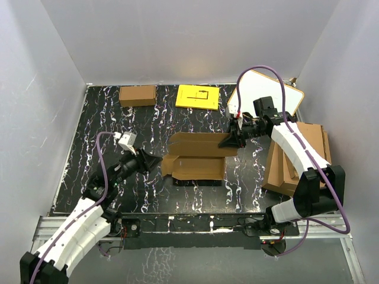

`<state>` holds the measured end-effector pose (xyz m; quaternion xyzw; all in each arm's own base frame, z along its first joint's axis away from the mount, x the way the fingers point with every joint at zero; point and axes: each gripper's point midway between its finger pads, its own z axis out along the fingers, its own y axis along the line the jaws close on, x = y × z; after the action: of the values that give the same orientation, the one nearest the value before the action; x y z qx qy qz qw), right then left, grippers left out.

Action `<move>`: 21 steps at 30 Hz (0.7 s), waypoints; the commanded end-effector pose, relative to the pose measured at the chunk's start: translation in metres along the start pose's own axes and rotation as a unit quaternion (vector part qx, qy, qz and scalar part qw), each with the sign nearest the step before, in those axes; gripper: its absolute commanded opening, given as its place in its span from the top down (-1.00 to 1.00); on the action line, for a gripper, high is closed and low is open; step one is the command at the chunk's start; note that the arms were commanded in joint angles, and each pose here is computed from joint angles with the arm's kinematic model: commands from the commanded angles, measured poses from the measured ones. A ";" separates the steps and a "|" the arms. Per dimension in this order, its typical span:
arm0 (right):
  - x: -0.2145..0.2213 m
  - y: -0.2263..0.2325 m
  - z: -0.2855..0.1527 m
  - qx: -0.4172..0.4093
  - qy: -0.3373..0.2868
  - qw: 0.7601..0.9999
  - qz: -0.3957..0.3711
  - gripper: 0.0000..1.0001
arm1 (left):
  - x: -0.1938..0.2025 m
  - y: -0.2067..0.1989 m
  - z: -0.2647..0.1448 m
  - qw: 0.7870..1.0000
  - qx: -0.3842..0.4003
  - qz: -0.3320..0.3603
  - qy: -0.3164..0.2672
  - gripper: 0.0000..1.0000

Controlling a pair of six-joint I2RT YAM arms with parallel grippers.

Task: Fold the paper box

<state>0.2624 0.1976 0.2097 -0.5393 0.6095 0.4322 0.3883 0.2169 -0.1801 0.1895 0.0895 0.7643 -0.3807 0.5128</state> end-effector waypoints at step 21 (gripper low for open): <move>-0.011 -0.001 0.003 -0.015 -0.046 0.998 -0.032 0.84 | 0.050 0.020 0.065 0.988 0.001 -0.134 0.075 0.85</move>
<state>0.2631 0.1990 0.2099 -0.5366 0.5998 0.4413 0.3970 0.2460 -0.2130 0.1135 -0.0010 0.8222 -0.4210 0.3830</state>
